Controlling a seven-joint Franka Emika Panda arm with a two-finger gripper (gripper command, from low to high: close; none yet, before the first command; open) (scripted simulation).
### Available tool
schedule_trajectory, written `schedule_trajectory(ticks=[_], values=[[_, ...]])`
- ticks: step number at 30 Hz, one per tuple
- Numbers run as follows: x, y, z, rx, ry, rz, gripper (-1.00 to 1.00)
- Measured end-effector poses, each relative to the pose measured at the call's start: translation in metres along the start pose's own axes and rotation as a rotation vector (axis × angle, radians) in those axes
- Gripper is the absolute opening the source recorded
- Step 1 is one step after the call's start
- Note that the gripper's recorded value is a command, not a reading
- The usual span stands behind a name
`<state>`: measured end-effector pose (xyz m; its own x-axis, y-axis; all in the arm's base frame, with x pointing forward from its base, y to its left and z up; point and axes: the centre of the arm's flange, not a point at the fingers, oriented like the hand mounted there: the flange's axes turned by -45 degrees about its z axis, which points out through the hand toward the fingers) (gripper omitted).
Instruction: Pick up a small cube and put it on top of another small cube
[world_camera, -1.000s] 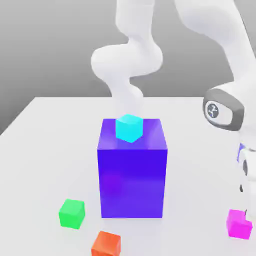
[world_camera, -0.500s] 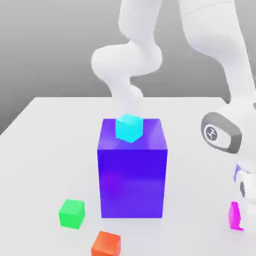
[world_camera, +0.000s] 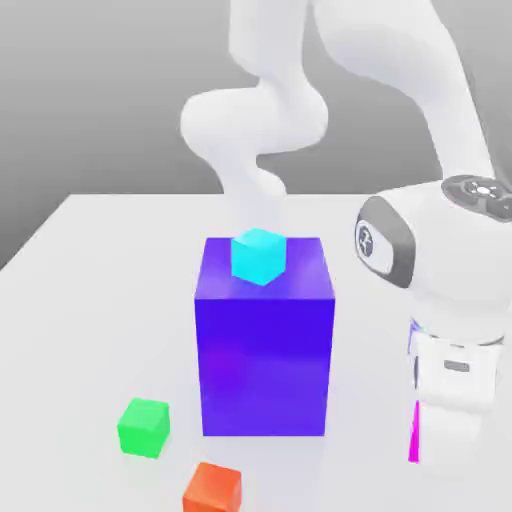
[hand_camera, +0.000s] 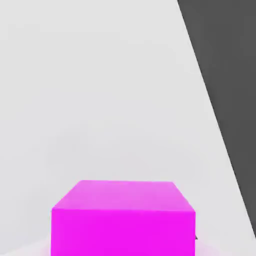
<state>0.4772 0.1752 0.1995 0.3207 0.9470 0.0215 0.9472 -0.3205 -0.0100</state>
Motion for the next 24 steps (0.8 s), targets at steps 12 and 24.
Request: schedule_trajectory(ticks=[12,24], values=[[-0.079,0.057,-0.020,-0.026,0.021,0.053,-1.00],[-0.170,0.099,-0.045,-0.079,0.026,0.107,-1.00]])
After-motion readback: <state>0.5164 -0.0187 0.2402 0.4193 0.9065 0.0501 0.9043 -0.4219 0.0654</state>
